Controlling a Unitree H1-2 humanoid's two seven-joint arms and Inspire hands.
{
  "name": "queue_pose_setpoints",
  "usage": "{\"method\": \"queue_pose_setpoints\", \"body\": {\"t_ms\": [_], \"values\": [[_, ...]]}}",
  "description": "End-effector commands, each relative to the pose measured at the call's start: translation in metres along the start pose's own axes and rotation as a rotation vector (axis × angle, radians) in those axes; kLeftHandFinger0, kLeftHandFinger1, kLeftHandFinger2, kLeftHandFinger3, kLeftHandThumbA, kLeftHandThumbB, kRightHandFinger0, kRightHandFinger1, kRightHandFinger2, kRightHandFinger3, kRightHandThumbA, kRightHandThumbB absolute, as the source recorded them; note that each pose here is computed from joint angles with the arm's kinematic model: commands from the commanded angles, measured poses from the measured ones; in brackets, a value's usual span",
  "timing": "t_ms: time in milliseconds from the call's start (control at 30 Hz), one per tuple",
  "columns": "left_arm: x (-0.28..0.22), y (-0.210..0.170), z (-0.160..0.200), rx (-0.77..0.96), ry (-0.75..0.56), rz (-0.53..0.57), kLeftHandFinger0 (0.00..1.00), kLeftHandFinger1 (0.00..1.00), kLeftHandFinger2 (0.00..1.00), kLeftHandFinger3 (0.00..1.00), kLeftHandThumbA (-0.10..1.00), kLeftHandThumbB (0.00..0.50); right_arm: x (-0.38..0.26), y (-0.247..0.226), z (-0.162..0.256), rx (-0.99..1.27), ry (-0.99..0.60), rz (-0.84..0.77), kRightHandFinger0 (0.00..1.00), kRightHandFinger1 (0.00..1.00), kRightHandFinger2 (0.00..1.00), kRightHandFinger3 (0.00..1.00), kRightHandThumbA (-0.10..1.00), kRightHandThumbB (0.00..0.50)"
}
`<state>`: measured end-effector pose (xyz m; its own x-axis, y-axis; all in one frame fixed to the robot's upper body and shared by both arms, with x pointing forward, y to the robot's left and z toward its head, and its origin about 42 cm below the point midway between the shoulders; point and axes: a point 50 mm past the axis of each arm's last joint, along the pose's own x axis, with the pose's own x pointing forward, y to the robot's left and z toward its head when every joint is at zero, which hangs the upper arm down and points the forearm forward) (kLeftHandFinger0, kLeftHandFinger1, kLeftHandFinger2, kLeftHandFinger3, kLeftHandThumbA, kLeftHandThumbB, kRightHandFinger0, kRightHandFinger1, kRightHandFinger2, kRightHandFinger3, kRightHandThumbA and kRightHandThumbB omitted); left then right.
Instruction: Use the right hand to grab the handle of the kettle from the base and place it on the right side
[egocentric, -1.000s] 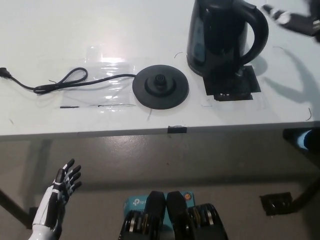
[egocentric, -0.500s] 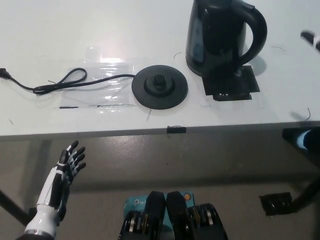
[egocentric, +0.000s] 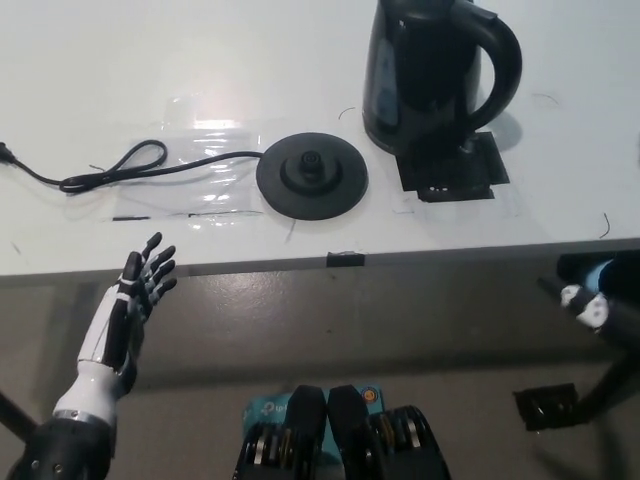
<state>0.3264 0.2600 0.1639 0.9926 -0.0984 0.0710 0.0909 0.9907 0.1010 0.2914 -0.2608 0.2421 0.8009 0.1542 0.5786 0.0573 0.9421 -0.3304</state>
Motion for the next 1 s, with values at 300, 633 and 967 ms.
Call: {"method": "queue_pose_setpoints", "body": {"t_ms": [300,633,967], "values": [[0.005,0.001,0.008,0.029,-0.020,-0.052,1.00,1.00,1.00,1.00,0.99,0.037,-0.029,0.036,-0.069,0.014,0.193,0.147,1.00,1.00,1.00,1.00,0.94,0.360],[-0.017,-0.008,-0.010,0.043,0.038,-0.072,1.00,1.00,1.00,1.00,0.98,0.018,-0.074,0.053,-0.085,0.043,0.351,0.297,1.00,1.00,1.00,1.00,0.93,0.340],[-0.031,-0.012,-0.021,0.049,0.071,-0.086,1.00,1.00,1.00,1.00,0.94,0.016,-0.098,0.056,-0.085,0.043,0.400,0.340,1.00,1.00,1.00,1.00,0.94,0.336]]}}
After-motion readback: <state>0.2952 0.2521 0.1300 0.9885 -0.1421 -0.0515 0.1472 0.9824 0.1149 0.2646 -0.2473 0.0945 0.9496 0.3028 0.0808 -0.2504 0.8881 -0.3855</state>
